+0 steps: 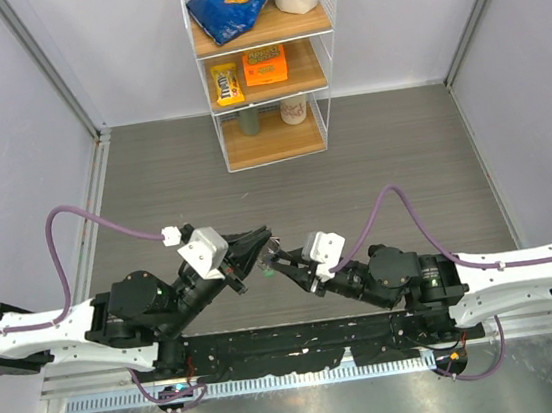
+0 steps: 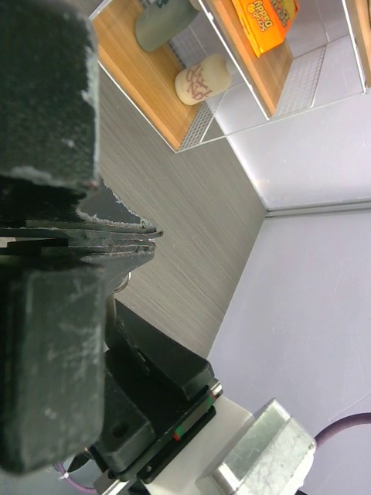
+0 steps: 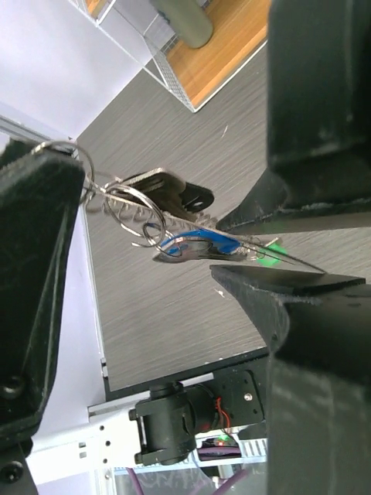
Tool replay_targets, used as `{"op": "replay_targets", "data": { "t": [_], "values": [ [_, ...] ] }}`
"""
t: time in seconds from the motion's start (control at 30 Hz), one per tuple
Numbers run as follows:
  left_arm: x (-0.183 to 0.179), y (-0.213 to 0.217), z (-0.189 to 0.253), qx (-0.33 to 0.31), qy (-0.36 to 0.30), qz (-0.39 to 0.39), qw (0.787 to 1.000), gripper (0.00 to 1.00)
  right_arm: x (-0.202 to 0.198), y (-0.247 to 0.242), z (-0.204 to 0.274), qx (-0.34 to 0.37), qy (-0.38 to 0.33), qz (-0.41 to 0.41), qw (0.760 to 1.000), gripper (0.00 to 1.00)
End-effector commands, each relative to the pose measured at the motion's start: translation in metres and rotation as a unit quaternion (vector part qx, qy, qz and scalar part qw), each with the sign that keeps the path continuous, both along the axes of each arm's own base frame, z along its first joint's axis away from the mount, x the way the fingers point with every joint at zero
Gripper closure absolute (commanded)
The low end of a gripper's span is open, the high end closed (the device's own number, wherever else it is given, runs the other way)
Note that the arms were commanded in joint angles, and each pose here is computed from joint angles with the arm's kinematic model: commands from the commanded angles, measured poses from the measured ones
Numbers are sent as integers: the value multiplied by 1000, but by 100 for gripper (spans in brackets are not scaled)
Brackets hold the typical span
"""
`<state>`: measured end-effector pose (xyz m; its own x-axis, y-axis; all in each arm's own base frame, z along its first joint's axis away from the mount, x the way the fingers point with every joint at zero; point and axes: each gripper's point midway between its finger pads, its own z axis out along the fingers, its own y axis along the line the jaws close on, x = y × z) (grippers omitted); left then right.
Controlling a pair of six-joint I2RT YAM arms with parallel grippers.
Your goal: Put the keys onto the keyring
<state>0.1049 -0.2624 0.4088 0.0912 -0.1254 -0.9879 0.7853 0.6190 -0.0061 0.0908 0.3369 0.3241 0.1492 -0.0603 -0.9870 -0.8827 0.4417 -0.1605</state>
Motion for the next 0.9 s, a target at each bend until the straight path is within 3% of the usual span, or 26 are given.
{"op": "replay_targets", "data": {
  "t": [0.0,0.07,0.27,0.37,0.63,0.77,0.87],
  "values": [
    [0,10,35,-72,11,-3,997,100,12,-13,28,52,-6,-36,998,82],
    [0,9,30,-66,10,-2,998,100,15,-16,27,53,-2,-41,998,95],
    [1,9,18,-56,11,3,998,96,23,-15,23,56,26,-35,998,95],
    [1,10,9,-45,10,4,999,84,32,-14,19,61,53,-12,997,95],
    [11,15,-17,-14,-18,38,999,31,38,-8,7,62,111,36,991,95],
    [16,19,-24,-1,-21,60,998,21,46,-5,-3,62,137,40,988,95],
    [21,22,-32,8,-19,76,997,21,55,-2,-20,63,168,36,983,95]
  ]
}}
